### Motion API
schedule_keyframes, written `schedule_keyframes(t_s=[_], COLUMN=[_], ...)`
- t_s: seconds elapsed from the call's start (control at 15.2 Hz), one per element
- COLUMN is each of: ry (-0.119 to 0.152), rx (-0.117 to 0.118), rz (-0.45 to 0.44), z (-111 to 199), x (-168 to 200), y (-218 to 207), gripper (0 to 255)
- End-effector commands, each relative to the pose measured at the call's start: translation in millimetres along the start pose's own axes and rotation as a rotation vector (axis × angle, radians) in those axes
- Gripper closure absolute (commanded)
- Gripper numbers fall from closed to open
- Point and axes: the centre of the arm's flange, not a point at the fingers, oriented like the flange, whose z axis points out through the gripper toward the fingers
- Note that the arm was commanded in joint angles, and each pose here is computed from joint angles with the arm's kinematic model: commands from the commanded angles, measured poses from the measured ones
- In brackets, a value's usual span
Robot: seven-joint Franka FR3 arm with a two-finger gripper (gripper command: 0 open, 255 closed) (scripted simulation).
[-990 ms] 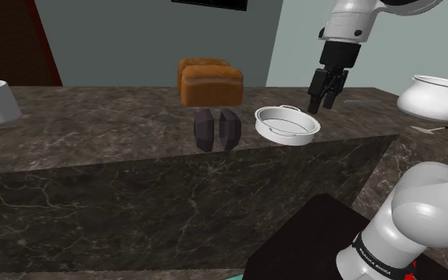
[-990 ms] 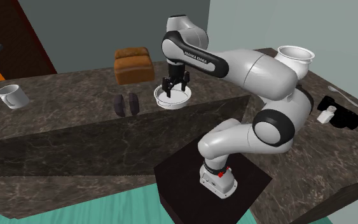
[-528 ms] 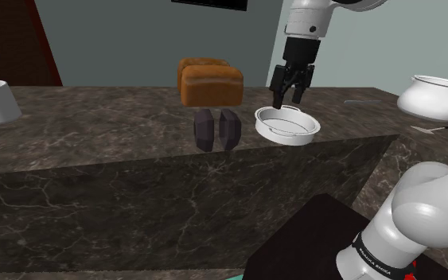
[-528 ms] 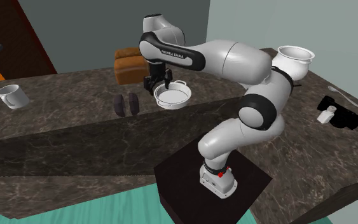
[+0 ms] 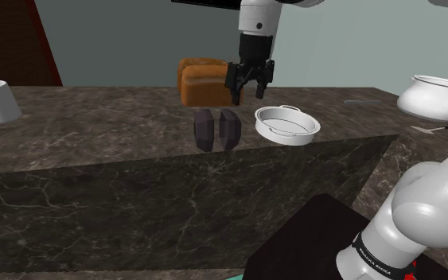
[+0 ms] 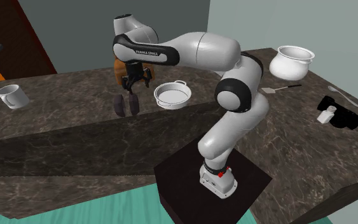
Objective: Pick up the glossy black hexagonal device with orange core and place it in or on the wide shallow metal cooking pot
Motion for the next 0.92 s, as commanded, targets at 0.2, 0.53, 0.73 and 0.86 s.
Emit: schedule_keyframes(t_s=[0.2, 0.53, 0.73, 0.86], ry=[0.01, 0.01, 0.01, 0.01], rx=[-0.026, -0.026, -0.026, -0.026], rz=[0.011, 0.011, 0.011, 0.011], z=[5.6, 32.0, 40.3, 40.3], x=[38.5, 38.8, 38.8, 38.8], y=[-36.0, -35.4, -35.1, -35.1], gripper=[0, 0, 0, 0])
